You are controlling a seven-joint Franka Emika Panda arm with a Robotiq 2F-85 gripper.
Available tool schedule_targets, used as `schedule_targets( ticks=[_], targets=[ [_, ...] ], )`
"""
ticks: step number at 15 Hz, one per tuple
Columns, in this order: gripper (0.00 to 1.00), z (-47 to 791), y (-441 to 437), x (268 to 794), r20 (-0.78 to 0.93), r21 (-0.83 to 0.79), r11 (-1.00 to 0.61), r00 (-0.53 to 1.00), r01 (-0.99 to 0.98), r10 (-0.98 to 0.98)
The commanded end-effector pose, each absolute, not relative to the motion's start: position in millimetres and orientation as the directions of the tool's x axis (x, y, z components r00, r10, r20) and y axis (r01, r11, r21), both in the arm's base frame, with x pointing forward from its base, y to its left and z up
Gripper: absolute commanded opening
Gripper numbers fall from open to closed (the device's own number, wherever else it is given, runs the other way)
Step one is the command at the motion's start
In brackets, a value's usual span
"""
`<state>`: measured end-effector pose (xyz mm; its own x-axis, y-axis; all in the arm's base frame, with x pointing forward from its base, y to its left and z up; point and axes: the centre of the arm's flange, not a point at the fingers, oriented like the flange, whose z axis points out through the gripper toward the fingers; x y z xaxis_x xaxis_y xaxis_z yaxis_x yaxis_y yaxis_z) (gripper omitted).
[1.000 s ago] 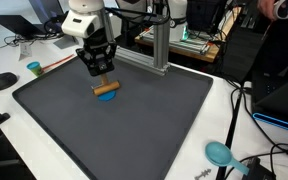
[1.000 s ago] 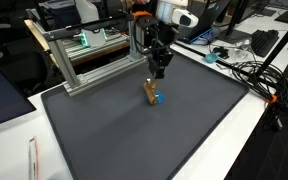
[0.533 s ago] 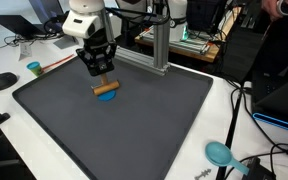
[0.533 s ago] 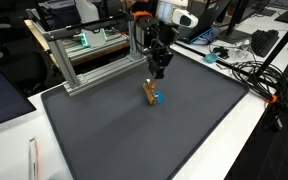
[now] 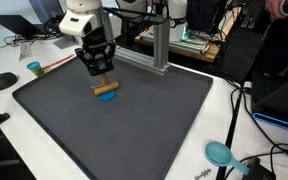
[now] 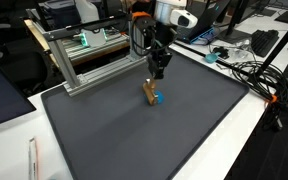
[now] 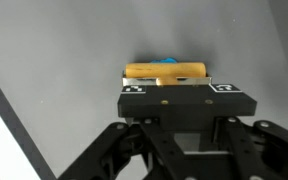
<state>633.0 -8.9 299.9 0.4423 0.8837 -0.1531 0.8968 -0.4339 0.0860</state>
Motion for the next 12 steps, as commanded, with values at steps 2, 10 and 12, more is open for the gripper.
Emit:
schedule_targets(
  ticks=[2,10,12],
  targets=[
    [0.23,265.6,-18.7,636.2,-0.123,0.036,-0.456,0.457,0.889,0.881],
    [0.23,271.1,-13.9,640.3,-0.077,0.028,-0.479,0.48,0.877,0.874],
    [0.23,272.6,-12.6,641.0,-0.068,0.03,-0.484,0.484,0.875,0.872]
  ],
)
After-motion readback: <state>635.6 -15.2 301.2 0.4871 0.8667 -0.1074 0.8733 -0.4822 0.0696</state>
